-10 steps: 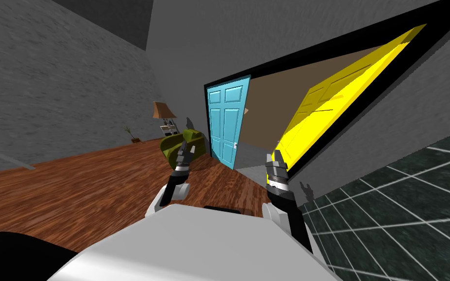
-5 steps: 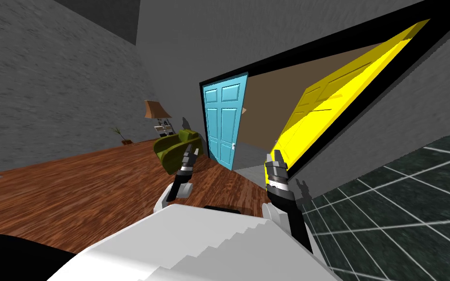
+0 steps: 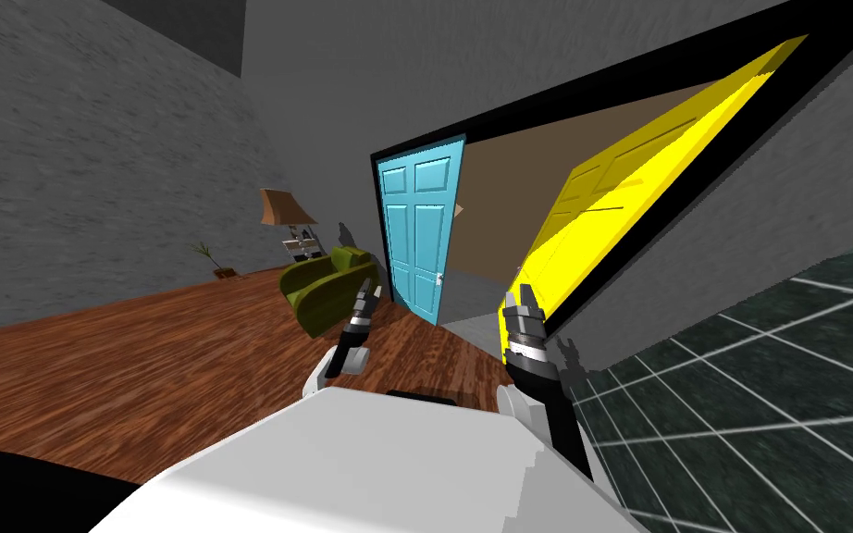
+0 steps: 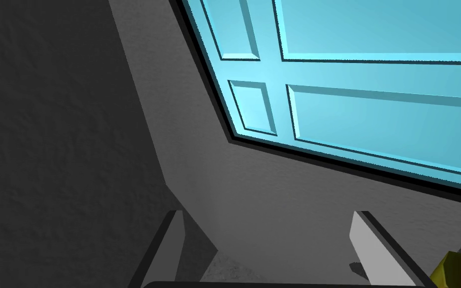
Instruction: Push the door open
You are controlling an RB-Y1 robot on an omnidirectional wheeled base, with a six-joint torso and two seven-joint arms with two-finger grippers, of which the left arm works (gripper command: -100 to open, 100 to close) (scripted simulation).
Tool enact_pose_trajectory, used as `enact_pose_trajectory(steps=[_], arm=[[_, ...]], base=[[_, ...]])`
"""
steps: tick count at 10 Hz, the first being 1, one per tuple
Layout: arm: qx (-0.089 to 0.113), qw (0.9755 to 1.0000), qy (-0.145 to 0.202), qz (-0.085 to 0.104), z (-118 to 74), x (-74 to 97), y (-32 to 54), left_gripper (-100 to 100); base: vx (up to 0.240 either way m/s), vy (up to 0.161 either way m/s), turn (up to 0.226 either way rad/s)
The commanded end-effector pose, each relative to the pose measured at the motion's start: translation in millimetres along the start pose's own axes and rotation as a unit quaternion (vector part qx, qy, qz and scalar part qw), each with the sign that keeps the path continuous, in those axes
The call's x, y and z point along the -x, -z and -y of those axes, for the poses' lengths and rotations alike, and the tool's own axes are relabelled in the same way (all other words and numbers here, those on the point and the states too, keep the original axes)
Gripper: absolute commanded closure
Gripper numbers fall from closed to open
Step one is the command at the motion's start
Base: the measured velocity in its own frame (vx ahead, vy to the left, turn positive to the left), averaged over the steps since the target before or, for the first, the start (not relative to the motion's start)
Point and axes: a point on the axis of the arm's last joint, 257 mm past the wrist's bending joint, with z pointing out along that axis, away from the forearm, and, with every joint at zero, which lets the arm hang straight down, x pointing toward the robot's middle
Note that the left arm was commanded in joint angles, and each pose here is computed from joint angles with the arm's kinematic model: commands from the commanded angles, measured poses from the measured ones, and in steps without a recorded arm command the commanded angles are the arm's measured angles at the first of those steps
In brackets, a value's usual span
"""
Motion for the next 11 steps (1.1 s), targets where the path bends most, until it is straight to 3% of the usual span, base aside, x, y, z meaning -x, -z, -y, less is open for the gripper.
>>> enact_pose_trajectory(steps=[1,9,11], arm=[[0.009,0.9999,0.003,-0.005,-14.2,-1.3,0.3,-100],[0.049,0.9985,0.014,-0.017,-66.9,-10.9,8.4,-100],[0.065,0.9976,0.016,-0.019,-83.5,-12.3,14.0,-100]], base=[[0.096,-0.019,-0.093],[0.064,-0.011,-0.049],[0.072,-0.014,-0.051]])
